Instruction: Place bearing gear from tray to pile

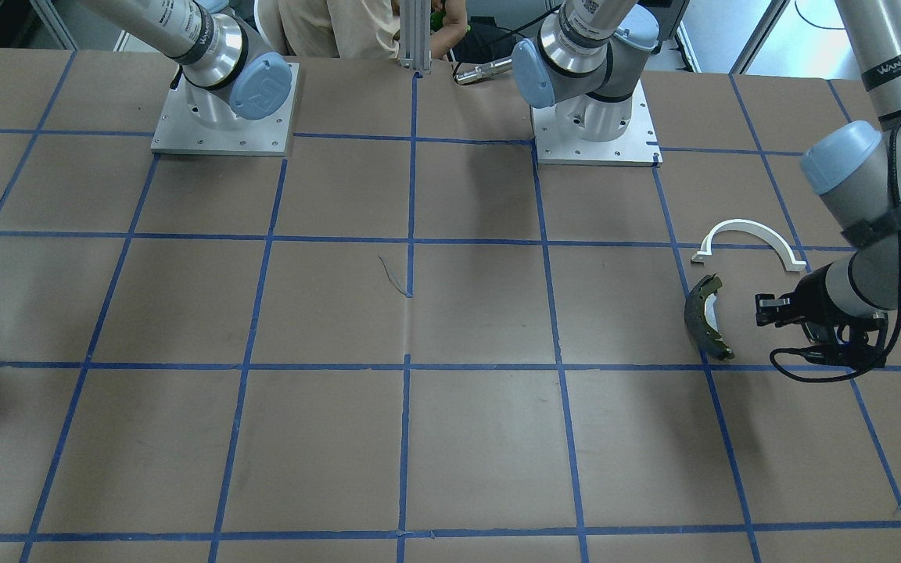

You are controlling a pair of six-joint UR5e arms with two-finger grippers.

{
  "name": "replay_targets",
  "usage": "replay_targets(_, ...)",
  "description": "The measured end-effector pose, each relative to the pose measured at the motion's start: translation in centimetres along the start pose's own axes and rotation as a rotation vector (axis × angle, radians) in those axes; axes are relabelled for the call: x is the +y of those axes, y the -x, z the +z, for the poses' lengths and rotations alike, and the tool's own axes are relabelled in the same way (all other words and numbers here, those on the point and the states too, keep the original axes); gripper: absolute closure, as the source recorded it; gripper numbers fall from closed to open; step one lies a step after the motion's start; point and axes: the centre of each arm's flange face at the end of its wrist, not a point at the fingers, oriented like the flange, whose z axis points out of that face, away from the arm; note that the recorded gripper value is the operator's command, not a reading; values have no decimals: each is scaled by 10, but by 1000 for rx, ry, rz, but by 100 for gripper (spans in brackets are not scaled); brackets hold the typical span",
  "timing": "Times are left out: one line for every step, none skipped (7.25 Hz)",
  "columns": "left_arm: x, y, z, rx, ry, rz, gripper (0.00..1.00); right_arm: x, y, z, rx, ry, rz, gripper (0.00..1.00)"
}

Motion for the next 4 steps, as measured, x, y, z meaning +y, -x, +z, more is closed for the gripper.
replay_targets(4, 0, 12, 0, -3, 4, 100, -2, 0, -6, 9, -1, 10, 100)
replay_targets(7, -2, 21, 5, 2, 6, 100, -9, 2, -17, 27, -1, 25, 100)
replay_targets(10, -4, 29, 11, 10, 4, 100, -26, 6, -33, 51, -2, 56, 100)
replay_targets(14, -5, 36, 15, 16, 0, 100, -57, 15, -48, 74, -7, 104, 100)
